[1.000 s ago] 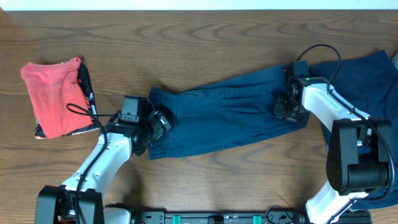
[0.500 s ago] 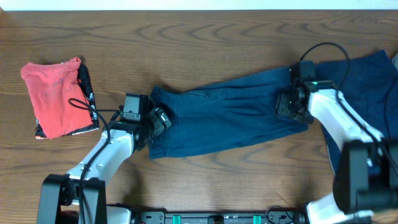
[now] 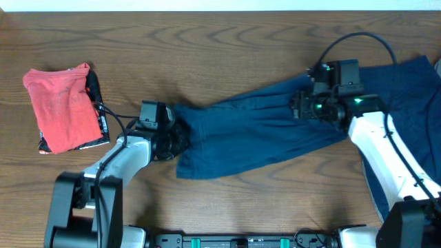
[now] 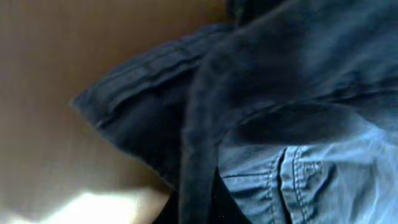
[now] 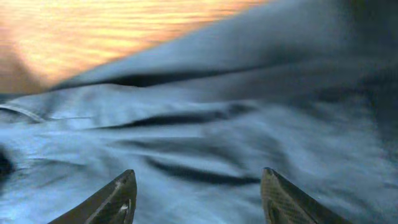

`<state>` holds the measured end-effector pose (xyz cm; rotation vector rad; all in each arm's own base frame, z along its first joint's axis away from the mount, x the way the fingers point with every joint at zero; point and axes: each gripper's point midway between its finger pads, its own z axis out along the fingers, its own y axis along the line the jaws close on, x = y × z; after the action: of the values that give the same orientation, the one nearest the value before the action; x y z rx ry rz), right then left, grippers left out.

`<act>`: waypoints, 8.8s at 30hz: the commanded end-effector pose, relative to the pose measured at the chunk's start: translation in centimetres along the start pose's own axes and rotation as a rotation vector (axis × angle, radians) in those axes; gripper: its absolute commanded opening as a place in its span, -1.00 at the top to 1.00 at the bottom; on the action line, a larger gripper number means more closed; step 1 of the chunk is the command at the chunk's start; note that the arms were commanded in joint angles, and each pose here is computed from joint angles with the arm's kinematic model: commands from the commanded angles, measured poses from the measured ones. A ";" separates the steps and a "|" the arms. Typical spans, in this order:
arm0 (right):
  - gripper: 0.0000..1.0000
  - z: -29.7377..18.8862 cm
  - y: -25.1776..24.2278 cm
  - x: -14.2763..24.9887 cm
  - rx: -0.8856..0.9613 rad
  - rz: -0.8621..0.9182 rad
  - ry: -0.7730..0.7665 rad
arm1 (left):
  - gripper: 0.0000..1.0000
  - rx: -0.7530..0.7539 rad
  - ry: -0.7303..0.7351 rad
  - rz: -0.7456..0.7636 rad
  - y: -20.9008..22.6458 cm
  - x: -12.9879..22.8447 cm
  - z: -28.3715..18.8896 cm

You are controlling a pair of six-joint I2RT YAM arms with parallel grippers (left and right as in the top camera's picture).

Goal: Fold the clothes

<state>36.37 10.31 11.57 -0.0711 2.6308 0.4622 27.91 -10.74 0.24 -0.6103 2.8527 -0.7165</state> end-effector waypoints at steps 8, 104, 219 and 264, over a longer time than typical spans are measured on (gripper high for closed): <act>-0.15 5.7 7.5 5.5 -0.146 -0.135 0.210 | 0.88 0.076 -0.080 0.083 -3.6 0.6 -8.7; -0.51 -1.9 -1.1 3.6 0.246 0.078 0.059 | 0.26 0.482 -0.190 0.313 -25.4 3.8 -6.9; -0.84 1.8 0.0 4.8 0.239 -0.123 0.070 | 0.88 -0.153 -0.607 0.309 -1.7 -20.9 -17.6; -0.84 1.5 -0.7 5.7 0.265 -0.115 0.110 | 0.88 0.134 -0.310 0.194 -6.6 -12.4 -8.6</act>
<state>31.60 10.61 6.88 -0.1983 2.7673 0.0830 40.30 -8.05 13.93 -0.2759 2.4657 -0.7934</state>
